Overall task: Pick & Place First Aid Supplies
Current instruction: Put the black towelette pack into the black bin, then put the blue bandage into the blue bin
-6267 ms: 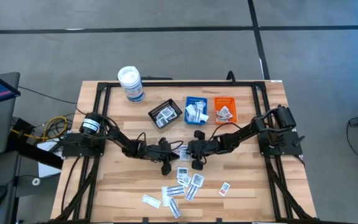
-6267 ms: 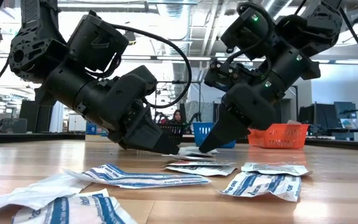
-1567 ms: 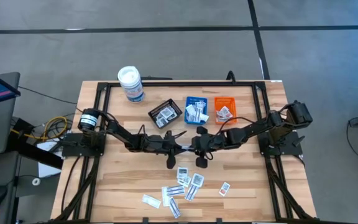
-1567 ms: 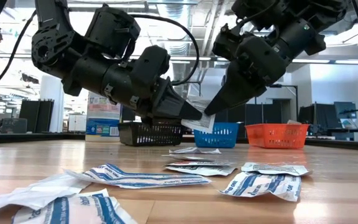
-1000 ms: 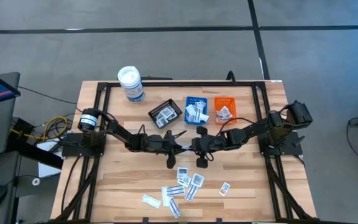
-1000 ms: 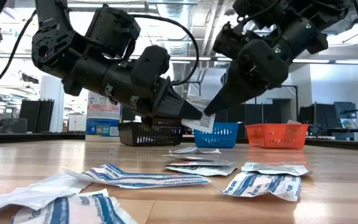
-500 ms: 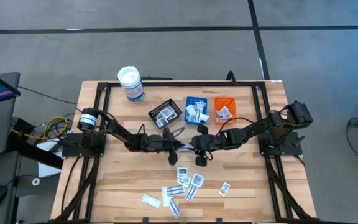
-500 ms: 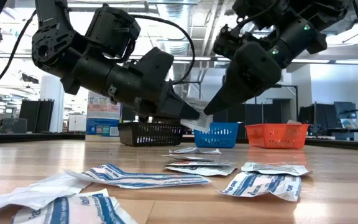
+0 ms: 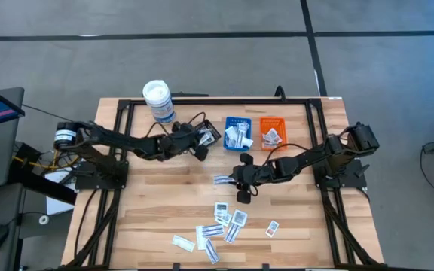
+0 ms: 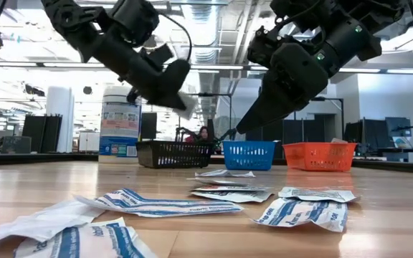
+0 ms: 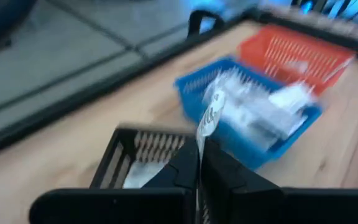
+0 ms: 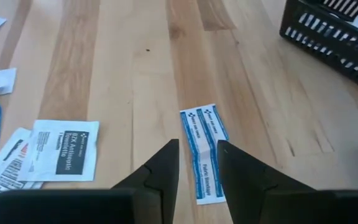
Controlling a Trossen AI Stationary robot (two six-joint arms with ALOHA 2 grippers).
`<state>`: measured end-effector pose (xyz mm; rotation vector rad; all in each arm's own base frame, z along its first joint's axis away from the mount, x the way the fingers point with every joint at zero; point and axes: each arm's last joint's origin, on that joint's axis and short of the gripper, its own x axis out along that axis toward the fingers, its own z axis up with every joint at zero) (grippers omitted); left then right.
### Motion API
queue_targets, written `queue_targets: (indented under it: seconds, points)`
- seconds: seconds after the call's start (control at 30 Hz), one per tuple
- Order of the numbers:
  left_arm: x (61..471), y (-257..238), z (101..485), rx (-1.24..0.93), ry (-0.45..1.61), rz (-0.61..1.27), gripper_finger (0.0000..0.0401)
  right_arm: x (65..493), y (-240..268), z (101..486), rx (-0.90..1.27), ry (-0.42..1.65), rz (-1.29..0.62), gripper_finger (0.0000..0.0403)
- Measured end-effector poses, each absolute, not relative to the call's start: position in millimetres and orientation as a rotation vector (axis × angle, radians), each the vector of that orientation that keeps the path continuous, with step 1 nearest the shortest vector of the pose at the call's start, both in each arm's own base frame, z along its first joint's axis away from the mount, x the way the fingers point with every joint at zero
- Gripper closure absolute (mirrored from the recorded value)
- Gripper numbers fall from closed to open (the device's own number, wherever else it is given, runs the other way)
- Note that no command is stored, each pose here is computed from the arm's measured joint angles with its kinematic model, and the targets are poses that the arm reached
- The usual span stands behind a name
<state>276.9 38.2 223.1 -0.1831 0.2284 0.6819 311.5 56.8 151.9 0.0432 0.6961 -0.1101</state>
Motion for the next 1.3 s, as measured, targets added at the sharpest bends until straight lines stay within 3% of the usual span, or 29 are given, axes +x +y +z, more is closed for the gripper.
queue_targets:
  seconds: [0.17,0.43,0.63,0.9,1.13,1.3]
  points:
    - [273,52,208,-0.210,0.343,0.743,0.0384,311,57,152,0.044,0.696,-0.111,0.0301]
    - [279,56,190,-0.194,0.410,0.758,0.0319,311,59,152,0.042,0.701,-0.098,0.0301]
    - [281,35,201,-0.189,0.349,0.670,0.0284,311,59,152,0.042,0.701,-0.097,0.0301]
    - [284,-28,218,-0.235,0.287,0.231,0.0293,311,59,152,0.042,0.702,-0.097,0.0301]
    - [286,-63,198,-0.190,0.337,0.246,0.0297,310,59,151,0.041,0.711,-0.101,0.0301]
    - [296,-70,174,-0.201,0.364,0.249,0.0297,308,52,147,0.158,0.723,-0.168,0.0301]
